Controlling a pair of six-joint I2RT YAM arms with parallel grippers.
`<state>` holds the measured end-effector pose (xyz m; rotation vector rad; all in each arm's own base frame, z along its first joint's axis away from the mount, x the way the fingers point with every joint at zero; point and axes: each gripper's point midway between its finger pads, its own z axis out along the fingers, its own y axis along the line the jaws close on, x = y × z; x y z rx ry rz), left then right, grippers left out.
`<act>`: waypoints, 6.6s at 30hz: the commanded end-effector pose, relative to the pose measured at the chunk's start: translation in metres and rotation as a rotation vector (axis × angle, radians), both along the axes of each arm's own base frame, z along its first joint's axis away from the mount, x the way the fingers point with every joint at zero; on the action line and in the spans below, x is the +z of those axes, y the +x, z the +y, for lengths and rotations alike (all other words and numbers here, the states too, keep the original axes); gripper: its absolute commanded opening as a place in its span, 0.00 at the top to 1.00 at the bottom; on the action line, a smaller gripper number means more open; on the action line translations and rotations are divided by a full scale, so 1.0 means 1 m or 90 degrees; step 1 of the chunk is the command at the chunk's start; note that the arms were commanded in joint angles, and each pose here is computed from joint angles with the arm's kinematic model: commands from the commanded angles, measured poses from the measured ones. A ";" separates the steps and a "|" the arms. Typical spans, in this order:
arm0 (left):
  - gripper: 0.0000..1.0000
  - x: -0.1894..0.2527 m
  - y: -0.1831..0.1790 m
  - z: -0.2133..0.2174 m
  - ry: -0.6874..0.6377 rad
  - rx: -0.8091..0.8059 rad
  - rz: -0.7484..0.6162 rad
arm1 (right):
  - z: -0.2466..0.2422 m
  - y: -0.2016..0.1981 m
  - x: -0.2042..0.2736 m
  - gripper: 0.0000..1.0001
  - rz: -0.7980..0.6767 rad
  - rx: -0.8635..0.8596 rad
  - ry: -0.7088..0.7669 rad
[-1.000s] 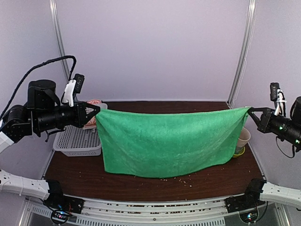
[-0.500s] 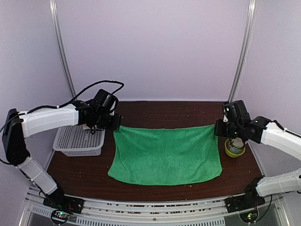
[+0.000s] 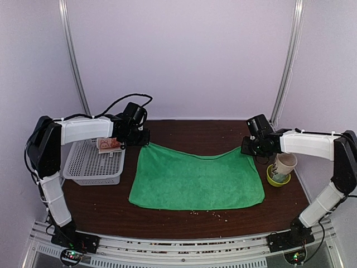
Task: Roll the towels
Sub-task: Fold the towel at the center of the board.
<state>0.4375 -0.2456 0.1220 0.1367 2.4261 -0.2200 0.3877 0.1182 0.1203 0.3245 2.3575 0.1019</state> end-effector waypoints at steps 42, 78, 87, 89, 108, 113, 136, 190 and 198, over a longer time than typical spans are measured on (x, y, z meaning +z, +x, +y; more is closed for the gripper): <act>1.00 0.005 -0.023 -0.008 -0.101 -0.086 -0.010 | -0.011 -0.013 0.007 1.00 0.018 0.001 0.026; 1.00 0.109 -0.067 0.014 -0.211 -0.052 -0.196 | -0.028 -0.050 0.099 1.00 -0.197 -0.015 0.114; 1.00 0.128 -0.130 0.027 -0.280 -0.102 -0.215 | -0.025 -0.099 0.134 1.00 -0.254 0.079 0.153; 1.00 0.143 -0.144 0.035 -0.297 -0.108 -0.239 | -0.029 -0.113 0.150 1.00 -0.283 0.091 0.161; 1.00 0.178 -0.164 0.037 -0.324 -0.150 -0.288 | -0.040 -0.117 0.147 1.00 -0.292 0.054 0.157; 1.00 0.142 -0.115 0.031 -0.259 -0.095 -0.247 | -0.035 -0.077 0.112 1.00 -0.228 0.021 0.119; 1.00 0.083 0.022 0.026 -0.183 0.002 -0.183 | -0.013 0.039 0.064 1.00 -0.138 -0.014 0.065; 1.00 -0.015 -0.134 0.030 -0.218 -0.064 -0.042 | -0.041 -0.116 -0.031 1.00 0.002 -0.008 0.090; 1.00 -0.013 -0.143 0.021 -0.227 -0.100 -0.040 | -0.040 -0.124 -0.034 1.00 0.000 0.001 0.093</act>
